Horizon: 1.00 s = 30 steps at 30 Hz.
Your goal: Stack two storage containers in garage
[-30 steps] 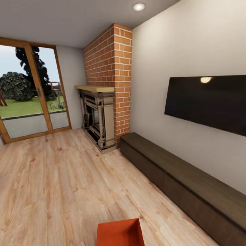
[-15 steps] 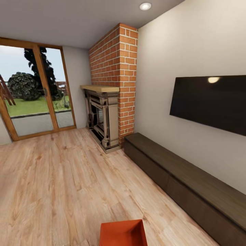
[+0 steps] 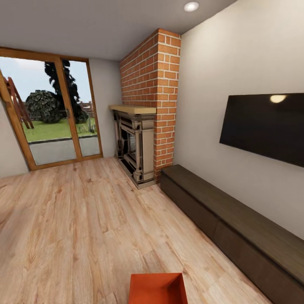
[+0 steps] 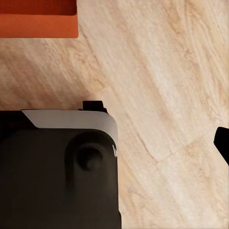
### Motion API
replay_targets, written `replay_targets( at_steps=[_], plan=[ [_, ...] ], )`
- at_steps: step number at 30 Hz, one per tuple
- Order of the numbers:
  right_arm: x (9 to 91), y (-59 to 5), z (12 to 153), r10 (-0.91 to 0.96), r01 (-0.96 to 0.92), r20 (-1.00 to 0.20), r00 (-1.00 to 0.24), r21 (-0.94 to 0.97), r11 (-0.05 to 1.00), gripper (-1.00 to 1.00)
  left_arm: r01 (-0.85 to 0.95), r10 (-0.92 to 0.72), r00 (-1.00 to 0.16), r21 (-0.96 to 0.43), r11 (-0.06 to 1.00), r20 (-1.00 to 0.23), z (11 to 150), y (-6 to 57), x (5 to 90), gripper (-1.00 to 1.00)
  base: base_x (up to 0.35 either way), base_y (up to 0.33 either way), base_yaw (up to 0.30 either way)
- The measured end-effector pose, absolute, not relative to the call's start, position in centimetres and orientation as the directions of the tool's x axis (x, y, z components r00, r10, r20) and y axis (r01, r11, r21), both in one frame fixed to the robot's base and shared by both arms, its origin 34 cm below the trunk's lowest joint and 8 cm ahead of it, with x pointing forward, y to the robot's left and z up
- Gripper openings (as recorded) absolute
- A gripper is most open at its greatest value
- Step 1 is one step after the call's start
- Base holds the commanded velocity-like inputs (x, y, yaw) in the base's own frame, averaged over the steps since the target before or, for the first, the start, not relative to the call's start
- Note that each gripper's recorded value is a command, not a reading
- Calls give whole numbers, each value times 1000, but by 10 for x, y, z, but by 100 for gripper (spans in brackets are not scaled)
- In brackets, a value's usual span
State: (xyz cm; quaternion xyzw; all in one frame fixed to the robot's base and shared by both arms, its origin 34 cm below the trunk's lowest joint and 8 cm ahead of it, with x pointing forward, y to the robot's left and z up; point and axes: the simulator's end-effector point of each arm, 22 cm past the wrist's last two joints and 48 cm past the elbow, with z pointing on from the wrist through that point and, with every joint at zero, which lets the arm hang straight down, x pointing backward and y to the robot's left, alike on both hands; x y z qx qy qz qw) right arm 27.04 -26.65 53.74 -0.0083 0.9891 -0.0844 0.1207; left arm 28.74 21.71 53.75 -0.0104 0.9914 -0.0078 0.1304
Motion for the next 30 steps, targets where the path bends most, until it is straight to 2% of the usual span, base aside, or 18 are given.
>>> replay_targets(
  at_steps=[9, 16, 23, 30],
  plan=[
    [270, -267, 537, -37, 4, -237, -971, -169, 986, 100, -19, -23, -966, -18, 1000, -259, 538, 217, 288, 100, 0, -209, 0],
    [270, -266, 537, -37, 4, -237, -971, -169, 986, 100, -20, -24, -966, -18, 1000, -259, 538, 217, 287, 100, 5, -20, 0],
    [270, -266, 538, -37, 4, -237, -971, -169, 986, 100, -20, -24, -966, -18, 1000, -259, 538, 217, 287, 100, 222, -1, 0],
    [270, -266, 537, -36, 4, -237, -971, -169, 986, 100, -20, -24, -966, -18, 1000, -258, 538, 217, 287, 100, 45, 0, 0]
  ],
)
